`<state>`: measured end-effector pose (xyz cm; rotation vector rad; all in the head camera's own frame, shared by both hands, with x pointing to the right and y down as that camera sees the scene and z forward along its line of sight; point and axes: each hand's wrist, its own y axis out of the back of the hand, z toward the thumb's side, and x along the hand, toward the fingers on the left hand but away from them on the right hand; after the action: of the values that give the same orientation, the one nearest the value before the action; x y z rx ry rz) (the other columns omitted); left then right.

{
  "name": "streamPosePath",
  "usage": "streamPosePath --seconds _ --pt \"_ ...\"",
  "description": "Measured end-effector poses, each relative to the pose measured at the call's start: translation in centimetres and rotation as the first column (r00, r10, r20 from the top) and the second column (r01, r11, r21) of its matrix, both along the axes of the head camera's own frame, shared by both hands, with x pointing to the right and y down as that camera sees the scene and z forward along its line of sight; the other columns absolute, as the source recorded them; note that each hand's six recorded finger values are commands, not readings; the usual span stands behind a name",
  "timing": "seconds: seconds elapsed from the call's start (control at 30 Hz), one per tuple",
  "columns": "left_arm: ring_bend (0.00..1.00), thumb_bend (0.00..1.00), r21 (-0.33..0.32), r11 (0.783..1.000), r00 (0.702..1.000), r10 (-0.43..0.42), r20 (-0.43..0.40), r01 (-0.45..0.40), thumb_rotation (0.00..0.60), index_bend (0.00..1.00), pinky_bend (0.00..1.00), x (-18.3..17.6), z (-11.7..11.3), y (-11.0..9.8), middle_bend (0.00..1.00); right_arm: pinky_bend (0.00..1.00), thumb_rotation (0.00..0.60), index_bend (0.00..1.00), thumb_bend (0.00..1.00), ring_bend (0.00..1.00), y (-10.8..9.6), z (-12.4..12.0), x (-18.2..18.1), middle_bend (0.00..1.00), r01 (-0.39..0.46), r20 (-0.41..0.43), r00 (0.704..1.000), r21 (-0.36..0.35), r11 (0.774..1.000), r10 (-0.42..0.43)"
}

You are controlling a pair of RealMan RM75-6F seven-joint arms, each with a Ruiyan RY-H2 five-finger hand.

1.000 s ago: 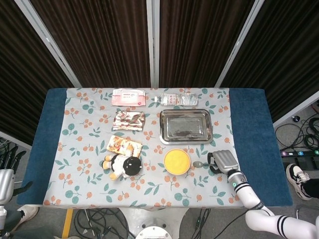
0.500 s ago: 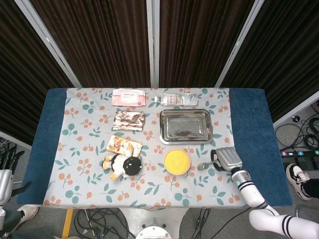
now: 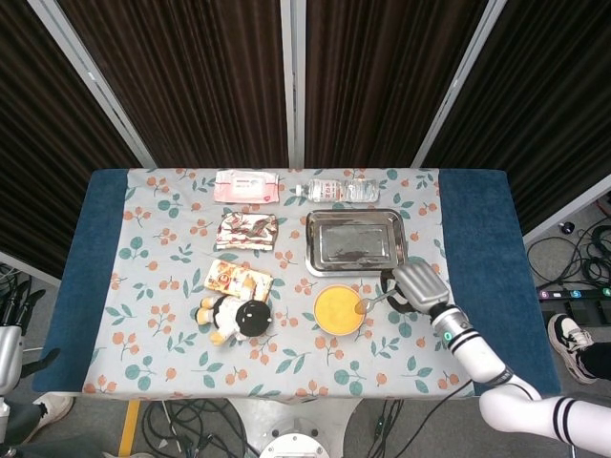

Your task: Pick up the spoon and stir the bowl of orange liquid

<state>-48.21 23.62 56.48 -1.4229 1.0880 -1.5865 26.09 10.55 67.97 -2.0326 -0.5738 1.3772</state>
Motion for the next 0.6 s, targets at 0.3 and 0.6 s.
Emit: streamPosePath --seconds 0.3,0.6 --pt "0.12 0.06 -0.002 1.0 1.0 -0.012 0.0 0.012 0.6 0.21 0.13 -0.4 0.0 0.4 0.14 1.0 0.6 0.56 0.33 1.0 0.0 2.1 -4.7 0.97 0.063 -0.013 0.998 -0.005 0.998 -0.063" --pt "0.12 0.06 0.0 1.0 1.0 -0.014 -0.005 0.014 0.6 0.21 0.13 -0.6 0.2 0.5 0.14 1.0 0.6 0.35 0.33 1.0 0.5 2.3 -6.3 0.97 0.088 -0.008 0.996 -0.023 0.996 -0.088"
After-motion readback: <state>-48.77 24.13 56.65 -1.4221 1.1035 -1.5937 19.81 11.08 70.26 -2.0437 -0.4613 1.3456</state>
